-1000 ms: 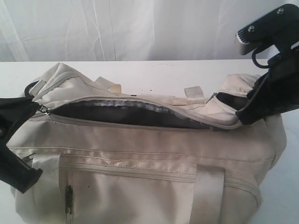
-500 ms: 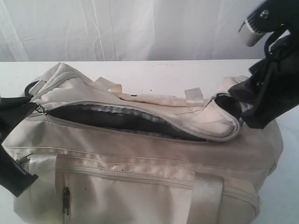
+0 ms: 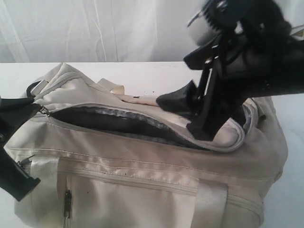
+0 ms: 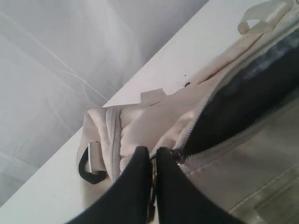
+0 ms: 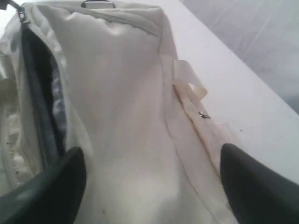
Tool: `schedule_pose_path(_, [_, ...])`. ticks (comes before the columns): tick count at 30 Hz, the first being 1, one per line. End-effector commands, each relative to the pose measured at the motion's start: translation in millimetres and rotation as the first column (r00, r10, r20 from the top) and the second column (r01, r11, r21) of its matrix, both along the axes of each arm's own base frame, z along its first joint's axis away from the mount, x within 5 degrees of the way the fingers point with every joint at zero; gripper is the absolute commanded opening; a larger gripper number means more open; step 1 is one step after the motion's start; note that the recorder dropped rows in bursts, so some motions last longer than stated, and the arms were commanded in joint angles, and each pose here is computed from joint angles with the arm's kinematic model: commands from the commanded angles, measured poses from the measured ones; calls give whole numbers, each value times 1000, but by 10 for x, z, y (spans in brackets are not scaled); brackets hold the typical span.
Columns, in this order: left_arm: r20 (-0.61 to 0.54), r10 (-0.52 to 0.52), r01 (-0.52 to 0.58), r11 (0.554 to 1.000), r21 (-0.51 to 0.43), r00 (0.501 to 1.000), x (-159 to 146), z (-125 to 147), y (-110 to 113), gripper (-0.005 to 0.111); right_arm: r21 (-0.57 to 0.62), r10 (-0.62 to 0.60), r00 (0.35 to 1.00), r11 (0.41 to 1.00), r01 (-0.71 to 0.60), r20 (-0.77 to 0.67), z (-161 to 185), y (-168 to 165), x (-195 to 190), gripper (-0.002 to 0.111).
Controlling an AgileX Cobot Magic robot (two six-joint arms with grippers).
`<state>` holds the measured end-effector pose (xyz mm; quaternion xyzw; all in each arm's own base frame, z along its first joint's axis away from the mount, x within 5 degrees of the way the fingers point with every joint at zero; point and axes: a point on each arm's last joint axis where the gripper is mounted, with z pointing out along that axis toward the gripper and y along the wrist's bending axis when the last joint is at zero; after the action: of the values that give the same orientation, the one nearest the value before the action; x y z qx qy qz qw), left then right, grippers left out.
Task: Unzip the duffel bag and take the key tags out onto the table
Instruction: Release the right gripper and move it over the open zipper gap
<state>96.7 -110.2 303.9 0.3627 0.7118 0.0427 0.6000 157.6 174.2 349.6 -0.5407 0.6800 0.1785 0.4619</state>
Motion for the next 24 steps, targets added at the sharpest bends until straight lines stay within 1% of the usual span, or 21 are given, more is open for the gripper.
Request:
schedule_pose_path(1, [44,-136,133,988,77,990,-47,76,-55,0,-1,116,993,993,-116,9,-132,302,-46,76])
schedule_pose_path(4, [43,-187,184,981,62,981,-71,79,-97,0,13,168,986,986,-169,20,-220,515,-89,76])
schedule_pose_path(11, [42,-255,253,966,42,966,-108,85,-153,0,-12,172,985,985,-171,14,-517,877,-77,76])
schedule_pose_path(14, [42,-286,285,958,33,957,-126,88,-178,0,-23,176,984,984,-176,5,-623,984,-92,76])
schedule_pose_path(16, [42,-286,284,958,33,957,-126,88,-177,0,-32,183,983,983,-183,-8,-677,1026,-105,74])
schedule_pose_path(17, [42,-286,284,958,33,957,-126,88,-177,0,-38,184,983,982,-184,-12,-701,1040,-104,71])
schedule_pose_path(19, [42,-282,281,959,34,958,-124,88,-175,0,-39,175,985,984,-175,-8,-724,1054,-85,60])
schedule_pose_path(22, [42,-276,274,961,36,960,-120,87,-169,0,-22,144,989,989,-144,24,-711,1064,-44,39])
schedule_pose_path(23, [42,-268,266,963,39,963,-115,86,-163,0,-14,133,991,991,-133,34,-702,1065,-32,29])
schedule_pose_path(24, [42,-254,252,967,43,966,-107,85,-152,0,-6,125,991,992,-125,44,-687,1063,-24,23])
